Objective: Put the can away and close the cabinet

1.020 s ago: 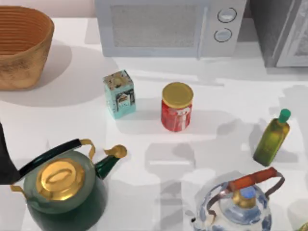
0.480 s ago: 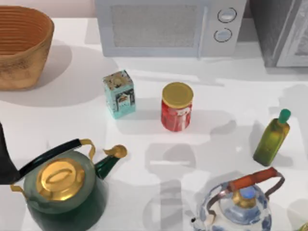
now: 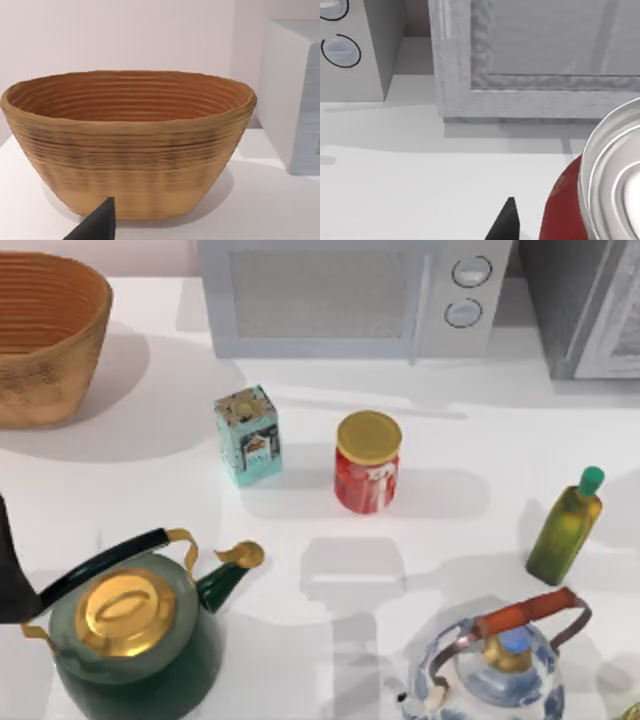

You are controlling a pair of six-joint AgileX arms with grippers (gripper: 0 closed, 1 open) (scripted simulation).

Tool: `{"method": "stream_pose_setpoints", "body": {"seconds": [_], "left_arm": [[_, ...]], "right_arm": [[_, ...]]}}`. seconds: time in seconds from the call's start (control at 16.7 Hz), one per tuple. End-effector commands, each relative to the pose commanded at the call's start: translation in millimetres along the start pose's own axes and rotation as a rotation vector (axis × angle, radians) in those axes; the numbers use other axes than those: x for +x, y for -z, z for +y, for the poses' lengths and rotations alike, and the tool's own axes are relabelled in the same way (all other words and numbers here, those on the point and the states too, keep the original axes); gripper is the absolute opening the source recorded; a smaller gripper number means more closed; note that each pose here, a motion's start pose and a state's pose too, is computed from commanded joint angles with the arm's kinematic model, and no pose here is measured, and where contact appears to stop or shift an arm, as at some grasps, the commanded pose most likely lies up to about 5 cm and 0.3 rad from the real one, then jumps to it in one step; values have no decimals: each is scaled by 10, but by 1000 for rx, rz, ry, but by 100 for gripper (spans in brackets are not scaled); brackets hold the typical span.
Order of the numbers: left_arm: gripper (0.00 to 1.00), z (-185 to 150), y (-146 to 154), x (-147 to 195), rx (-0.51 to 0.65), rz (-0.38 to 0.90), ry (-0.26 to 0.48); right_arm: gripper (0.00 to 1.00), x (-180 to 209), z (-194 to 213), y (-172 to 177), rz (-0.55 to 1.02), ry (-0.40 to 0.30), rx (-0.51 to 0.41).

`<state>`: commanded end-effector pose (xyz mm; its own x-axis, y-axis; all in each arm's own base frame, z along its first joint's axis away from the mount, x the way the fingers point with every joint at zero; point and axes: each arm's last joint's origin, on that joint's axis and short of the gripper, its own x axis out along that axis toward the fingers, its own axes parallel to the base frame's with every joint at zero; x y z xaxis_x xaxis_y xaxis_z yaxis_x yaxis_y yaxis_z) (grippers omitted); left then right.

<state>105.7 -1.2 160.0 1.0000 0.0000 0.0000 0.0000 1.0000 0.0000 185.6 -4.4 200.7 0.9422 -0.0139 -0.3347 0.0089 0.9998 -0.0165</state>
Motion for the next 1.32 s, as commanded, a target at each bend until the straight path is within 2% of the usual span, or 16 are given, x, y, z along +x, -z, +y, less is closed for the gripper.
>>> {"method": "stream_pose_setpoints", "body": {"seconds": [0.3,0.6,1.08,1.32], "left_arm": [[100,0,0,0,0,0,0],[100,0,0,0,0,0,0],[100,0,0,0,0,0,0],[100,0,0,0,0,0,0]], "right_arm": [[0,-485,16,302,-189,2,-3],[0,-614,28,589,-316,-6,9],[0,-619,30,643,-340,-10,16],[0,-682,47,425,-283,-19,3]]}}
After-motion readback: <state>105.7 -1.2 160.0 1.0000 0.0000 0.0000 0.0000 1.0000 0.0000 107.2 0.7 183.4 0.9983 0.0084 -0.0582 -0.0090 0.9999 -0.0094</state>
